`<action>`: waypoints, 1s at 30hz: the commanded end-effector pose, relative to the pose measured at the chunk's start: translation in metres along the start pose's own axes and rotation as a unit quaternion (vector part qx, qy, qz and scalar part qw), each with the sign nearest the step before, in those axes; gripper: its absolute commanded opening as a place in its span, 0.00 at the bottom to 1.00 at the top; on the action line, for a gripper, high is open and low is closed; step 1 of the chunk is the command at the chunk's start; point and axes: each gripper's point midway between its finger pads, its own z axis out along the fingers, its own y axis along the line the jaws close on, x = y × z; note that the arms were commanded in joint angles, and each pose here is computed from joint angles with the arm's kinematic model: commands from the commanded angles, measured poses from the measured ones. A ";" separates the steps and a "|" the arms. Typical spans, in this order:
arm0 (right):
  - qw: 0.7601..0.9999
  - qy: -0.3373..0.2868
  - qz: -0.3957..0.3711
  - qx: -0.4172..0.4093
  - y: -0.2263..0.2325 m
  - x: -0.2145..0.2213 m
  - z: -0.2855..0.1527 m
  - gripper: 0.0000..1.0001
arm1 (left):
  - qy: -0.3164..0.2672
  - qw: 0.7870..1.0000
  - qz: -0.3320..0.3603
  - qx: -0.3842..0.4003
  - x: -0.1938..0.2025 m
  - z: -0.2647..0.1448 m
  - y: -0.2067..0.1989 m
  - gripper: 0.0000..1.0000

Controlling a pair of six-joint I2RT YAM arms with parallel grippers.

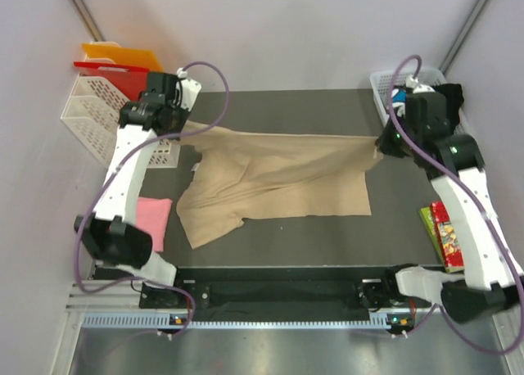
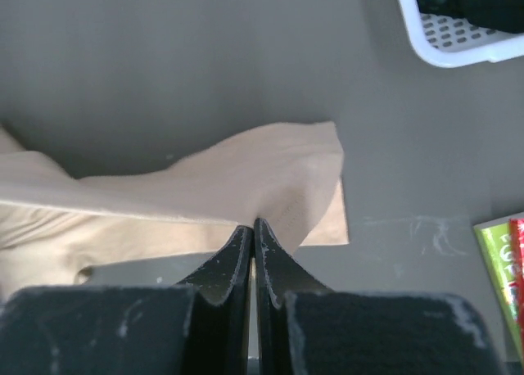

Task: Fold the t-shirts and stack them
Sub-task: Fold the tshirt

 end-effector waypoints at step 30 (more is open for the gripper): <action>0.987 -0.091 0.072 0.114 -0.065 -0.103 0.148 0.00 | 0.049 0.983 0.081 -0.155 -0.066 0.174 0.064 0.00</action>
